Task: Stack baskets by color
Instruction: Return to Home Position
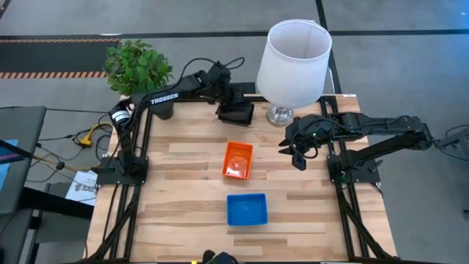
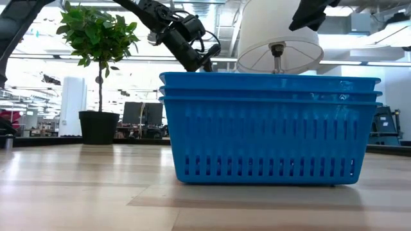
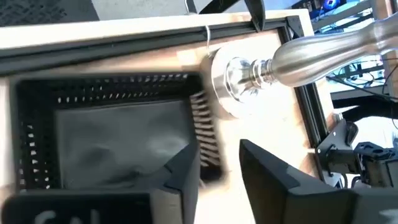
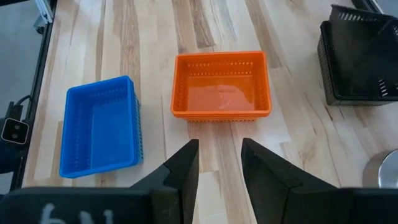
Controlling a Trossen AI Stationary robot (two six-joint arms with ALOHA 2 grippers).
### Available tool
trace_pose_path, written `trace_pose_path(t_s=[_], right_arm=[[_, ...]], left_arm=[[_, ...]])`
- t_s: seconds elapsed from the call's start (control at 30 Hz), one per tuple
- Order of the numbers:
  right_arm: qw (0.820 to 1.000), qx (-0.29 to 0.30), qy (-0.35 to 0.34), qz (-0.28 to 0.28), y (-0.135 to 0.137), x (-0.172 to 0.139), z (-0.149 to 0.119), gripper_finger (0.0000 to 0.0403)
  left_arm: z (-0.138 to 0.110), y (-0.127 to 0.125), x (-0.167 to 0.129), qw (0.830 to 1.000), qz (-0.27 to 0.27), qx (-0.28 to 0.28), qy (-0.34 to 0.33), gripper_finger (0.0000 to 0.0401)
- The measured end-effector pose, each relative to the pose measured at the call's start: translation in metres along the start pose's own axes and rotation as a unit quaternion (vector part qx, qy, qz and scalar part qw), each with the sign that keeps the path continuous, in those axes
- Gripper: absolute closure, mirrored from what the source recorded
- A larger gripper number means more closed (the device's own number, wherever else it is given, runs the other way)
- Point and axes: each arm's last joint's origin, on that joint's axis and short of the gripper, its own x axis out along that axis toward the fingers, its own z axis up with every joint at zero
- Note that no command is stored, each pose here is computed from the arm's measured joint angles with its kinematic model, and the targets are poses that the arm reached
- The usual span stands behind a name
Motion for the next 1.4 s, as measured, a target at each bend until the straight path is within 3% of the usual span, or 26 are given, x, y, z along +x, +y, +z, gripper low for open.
trace_pose_path(t_s=[0.23,0.5,0.6,0.77,0.97,1.07,1.2,1.4], right_arm=[[1.000,-0.001,0.000,0.001,0.000,0.000,0.000,0.0262],[1.000,0.028,0.000,0.003,0.001,0.000,0.000,0.0262],[0.999,0.033,0.011,0.007,0.005,0.006,0.000,0.0262],[0.999,0.031,0.028,0.012,0.012,0.027,0.003,0.0262],[0.996,0.046,0.051,0.055,0.021,0.067,0.009,0.0262],[0.993,0.051,0.067,0.082,0.024,0.085,0.009,0.0262],[0.990,0.071,0.075,0.094,0.026,0.095,0.009,0.0262],[0.985,0.130,0.030,0.112,0.031,0.087,0.018,0.0262]], left_arm=[[0.006,-0.004,0.000,0.999,-0.025,0.026,-0.025,0.0242],[0.018,-0.002,-0.020,0.989,0.011,0.144,0.009,0.0204],[0.017,-0.008,-0.036,0.976,0.031,0.211,0.052,0.0203],[-0.001,-0.021,-0.064,0.938,0.059,0.311,0.138,0.0212],[-0.038,-0.043,-0.118,0.915,0.062,0.379,0.125,0.0230],[-0.059,-0.050,-0.152,0.901,0.035,0.423,0.087,0.0241],[-0.087,-0.046,-0.185,0.867,-0.044,0.494,0.052,0.0256],[-0.117,-0.019,-0.223,0.844,-0.154,0.514,-0.020,0.0275]])
